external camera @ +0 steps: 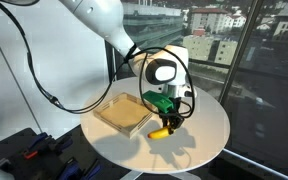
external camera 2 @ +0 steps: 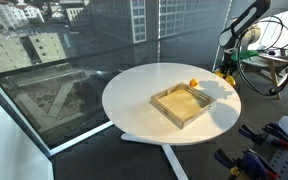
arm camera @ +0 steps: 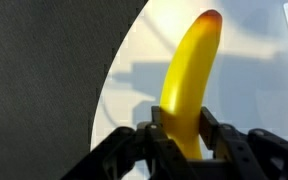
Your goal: Put the banana in the box
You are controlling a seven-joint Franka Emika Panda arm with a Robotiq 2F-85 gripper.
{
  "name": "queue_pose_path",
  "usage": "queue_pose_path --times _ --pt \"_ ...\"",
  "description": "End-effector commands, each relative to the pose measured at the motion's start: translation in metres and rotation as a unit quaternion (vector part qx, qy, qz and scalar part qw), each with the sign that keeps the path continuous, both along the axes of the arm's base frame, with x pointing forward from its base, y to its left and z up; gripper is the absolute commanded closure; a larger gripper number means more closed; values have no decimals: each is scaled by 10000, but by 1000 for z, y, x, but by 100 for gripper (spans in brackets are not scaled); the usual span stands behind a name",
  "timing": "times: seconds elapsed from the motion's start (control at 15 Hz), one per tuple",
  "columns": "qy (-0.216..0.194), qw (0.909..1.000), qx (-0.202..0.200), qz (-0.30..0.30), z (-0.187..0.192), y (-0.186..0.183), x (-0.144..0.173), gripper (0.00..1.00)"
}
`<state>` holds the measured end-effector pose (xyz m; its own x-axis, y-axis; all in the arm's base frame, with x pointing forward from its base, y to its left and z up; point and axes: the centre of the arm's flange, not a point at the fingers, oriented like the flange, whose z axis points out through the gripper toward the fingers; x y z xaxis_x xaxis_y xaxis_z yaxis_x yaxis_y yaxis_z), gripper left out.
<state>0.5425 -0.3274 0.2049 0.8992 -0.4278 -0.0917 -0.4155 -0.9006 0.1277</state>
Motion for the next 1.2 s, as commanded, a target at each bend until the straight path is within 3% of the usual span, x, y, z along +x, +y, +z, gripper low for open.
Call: queue_pose_path --times 0.0,1.13 --pt "97 9999 46 37 26 10 -12 84" --pt "353 9980 270 447 40 63 -12 84"
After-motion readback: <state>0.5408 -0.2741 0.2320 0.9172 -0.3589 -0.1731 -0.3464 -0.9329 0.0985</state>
